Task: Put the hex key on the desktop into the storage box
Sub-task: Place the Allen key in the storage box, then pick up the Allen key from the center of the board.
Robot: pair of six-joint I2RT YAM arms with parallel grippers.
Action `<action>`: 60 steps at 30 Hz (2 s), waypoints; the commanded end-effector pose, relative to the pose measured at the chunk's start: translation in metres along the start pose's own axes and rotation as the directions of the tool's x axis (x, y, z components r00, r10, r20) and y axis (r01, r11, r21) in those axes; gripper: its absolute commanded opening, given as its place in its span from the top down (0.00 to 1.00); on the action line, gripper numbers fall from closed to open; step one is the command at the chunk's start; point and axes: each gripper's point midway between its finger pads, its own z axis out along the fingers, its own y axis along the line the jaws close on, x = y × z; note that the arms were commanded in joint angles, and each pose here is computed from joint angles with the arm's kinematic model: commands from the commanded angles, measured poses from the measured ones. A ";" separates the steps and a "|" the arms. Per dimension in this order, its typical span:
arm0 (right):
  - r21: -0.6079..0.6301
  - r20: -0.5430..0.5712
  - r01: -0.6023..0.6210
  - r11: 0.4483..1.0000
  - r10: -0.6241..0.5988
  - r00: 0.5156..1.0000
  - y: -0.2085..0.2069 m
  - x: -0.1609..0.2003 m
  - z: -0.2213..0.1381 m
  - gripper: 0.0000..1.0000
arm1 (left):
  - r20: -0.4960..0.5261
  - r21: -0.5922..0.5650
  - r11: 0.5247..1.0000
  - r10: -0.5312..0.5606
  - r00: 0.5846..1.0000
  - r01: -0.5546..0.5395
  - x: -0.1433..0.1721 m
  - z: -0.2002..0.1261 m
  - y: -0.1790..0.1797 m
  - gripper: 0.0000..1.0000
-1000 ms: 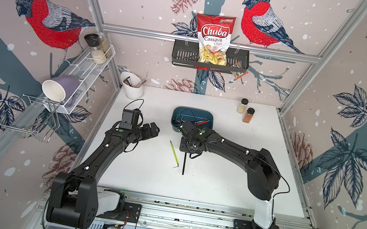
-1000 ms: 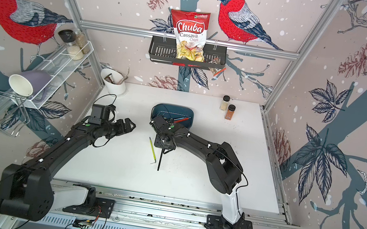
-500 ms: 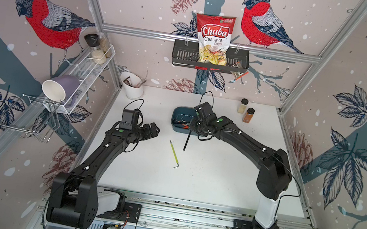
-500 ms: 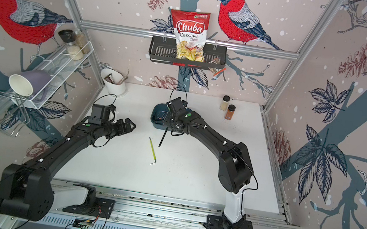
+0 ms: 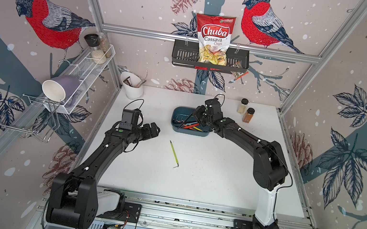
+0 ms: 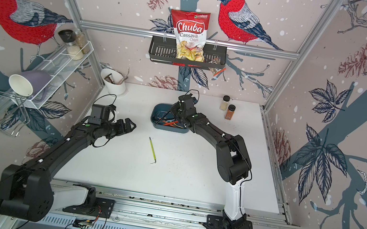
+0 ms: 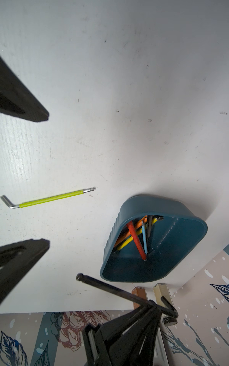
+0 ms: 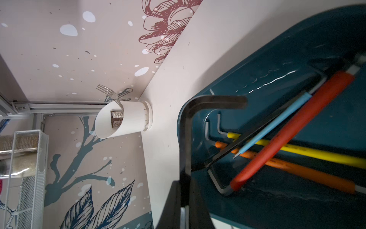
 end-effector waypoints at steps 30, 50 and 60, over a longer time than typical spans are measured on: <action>-0.047 0.151 -0.261 0.964 0.265 0.952 -0.030 -0.018 0.032 0.53 | 0.019 0.041 0.999 0.011 1.000 -0.012 -0.002 -0.005 -0.009 0.04; 0.083 0.021 0.336 0.938 -0.338 0.941 0.032 0.038 -0.051 0.50 | 0.031 -0.022 1.000 0.012 0.999 -0.011 -0.004 -0.004 0.002 0.04; 0.216 -0.328 0.662 0.717 -0.586 0.741 -0.049 0.142 -0.059 0.50 | 0.039 -0.057 0.998 0.008 0.999 -0.005 -0.007 -0.002 0.011 0.04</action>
